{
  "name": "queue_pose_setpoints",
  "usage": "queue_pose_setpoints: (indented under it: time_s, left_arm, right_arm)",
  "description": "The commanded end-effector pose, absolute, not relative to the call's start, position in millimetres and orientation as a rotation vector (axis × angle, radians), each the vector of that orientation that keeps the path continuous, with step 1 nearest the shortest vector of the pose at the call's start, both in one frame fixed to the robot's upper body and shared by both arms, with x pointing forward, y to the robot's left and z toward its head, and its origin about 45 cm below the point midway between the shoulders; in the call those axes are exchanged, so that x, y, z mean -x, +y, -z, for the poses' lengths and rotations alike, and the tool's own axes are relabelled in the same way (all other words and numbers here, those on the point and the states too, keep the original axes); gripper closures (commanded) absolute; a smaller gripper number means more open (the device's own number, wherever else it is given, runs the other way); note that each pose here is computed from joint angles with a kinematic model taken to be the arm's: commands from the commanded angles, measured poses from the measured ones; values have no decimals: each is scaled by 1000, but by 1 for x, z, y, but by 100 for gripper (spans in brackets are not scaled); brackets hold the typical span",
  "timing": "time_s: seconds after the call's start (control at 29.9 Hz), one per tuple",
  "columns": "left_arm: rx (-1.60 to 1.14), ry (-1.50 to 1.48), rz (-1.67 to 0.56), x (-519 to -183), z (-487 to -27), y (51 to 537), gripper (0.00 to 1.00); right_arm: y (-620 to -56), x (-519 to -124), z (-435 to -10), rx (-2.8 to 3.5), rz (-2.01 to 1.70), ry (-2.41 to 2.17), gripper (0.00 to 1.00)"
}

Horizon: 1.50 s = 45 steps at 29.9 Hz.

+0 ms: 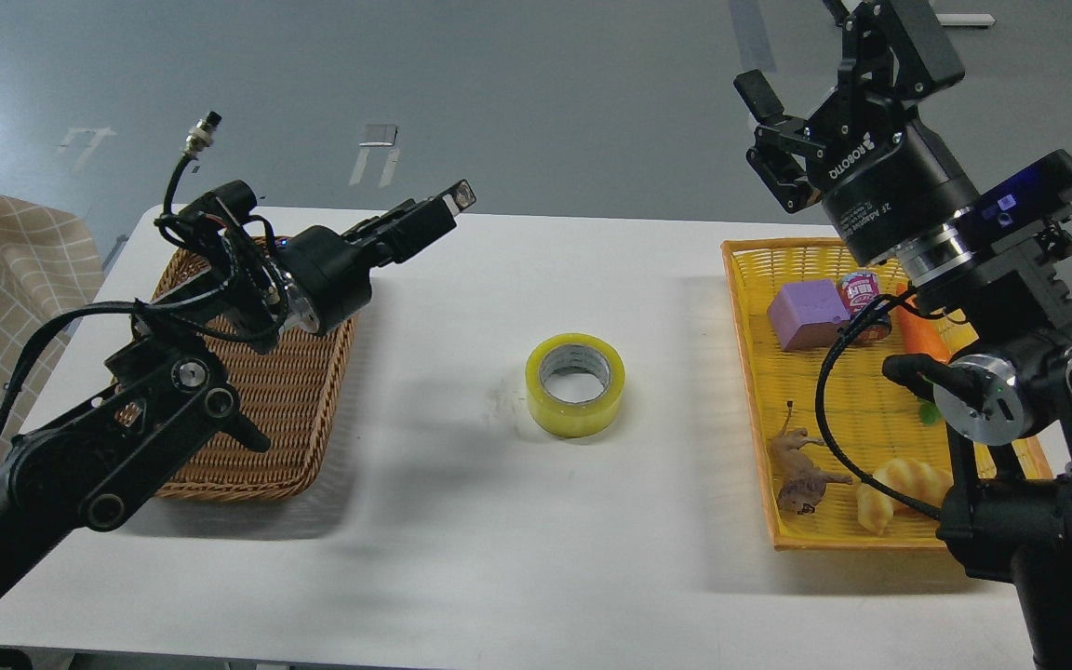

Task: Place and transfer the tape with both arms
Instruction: 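Reach the left gripper toward the tape roll on the table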

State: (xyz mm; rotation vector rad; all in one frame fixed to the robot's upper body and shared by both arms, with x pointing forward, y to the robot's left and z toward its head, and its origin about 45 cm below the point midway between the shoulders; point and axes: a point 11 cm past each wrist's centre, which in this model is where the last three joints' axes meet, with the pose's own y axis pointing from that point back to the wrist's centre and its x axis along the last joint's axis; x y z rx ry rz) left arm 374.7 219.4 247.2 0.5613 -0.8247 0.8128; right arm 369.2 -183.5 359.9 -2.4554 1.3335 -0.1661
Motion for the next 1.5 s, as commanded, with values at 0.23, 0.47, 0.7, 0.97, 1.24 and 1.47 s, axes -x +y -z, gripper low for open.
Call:
queue_pose_setpoints:
  time_s: [0.23, 0.47, 0.7, 0.97, 1.24, 1.47]
  left_arm:
    - [-683, -1003, -596, -366, -227, 179, 2]
    - [-785, -1063, -513, -389, -211, 164, 2]
    - [-860, -1124, -458, -391, -186, 145, 2]
    - [-894, -1138, -474, -395, -169, 138, 2]
    - [-835, -1108, -463, -386, -166, 112, 2]
    - [-803, -1058, -462, -381, -152, 81, 3]
  right_arm:
    - [-181, -363, -367, 2446, 188, 1312, 0]
    - [-181, -364, -368, 2446, 190, 1317, 0]
    - [-181, -365, -362, 2466, 166, 1333, 0]
    - [-183, -363, -353, 2473, 140, 1348, 0]
    - [-186, -361, -346, 2476, 120, 1364, 0]
    - [-187, -360, -343, 2478, 109, 1371, 0]
